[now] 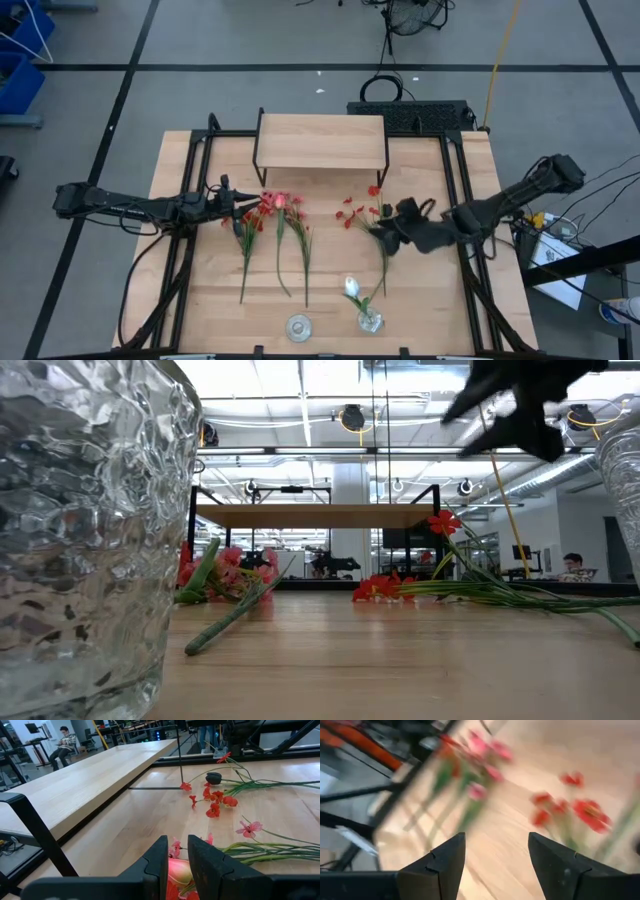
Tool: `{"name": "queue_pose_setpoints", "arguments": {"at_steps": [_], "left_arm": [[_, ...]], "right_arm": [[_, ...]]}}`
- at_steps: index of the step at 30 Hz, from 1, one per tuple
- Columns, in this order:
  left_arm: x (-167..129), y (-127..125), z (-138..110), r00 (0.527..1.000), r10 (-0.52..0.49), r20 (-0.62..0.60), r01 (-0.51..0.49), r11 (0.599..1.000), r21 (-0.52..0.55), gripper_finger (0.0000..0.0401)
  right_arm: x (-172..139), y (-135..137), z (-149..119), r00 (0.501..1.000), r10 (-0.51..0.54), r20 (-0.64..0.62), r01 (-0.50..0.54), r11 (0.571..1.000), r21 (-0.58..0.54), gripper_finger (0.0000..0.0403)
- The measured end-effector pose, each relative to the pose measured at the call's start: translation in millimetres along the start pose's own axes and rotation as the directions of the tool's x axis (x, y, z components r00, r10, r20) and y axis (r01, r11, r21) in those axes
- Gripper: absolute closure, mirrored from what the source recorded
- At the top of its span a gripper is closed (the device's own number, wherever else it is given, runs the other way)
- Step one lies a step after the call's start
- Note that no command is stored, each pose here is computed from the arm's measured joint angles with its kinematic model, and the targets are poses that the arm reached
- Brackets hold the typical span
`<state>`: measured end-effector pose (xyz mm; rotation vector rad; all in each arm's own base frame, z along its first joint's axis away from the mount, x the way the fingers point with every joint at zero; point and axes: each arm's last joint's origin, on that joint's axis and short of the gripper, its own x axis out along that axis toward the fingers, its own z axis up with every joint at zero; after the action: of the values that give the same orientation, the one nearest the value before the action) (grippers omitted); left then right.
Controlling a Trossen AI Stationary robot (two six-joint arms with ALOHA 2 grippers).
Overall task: Pick and place flowers into a vace then onto a shelf
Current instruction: Put the right orange flowers into the right transparent vase
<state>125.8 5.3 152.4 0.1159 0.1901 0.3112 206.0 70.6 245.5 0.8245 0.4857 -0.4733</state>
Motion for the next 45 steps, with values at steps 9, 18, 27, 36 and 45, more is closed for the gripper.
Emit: {"name": "queue_pose_setpoints", "arguments": {"at_steps": [9,18,27,36,45], "left_arm": [[0.0,0.0,0.1,1.000,0.000,0.001,0.000,1.000,-0.001,0.0320],[0.0,0.0,0.0,1.000,0.000,0.000,0.000,1.000,0.000,0.0320],[0.0,0.0,0.2,1.000,0.000,0.002,0.000,1.000,-0.001,0.0320],[0.0,0.0,0.0,1.000,0.000,0.000,0.000,1.000,0.000,0.0320],[0.0,0.0,0.0,1.000,0.000,0.000,0.000,1.000,0.000,0.0320]], "right_arm": [[45.2,-18.6,5.3,0.959,-0.114,-0.260,0.125,0.992,0.026,0.0195],[78.8,-31.2,-13.0,0.891,-0.216,-0.401,0.247,0.969,0.028,0.0195],[98.0,-43.7,-23.3,0.834,-0.297,-0.466,0.344,0.939,0.017,0.0195],[85.7,-32.7,-6.8,0.888,-0.198,-0.415,0.265,0.958,0.110,0.0195],[68.1,-41.4,-3.7,0.841,-0.315,-0.439,0.381,0.922,0.069,0.0195]]}}
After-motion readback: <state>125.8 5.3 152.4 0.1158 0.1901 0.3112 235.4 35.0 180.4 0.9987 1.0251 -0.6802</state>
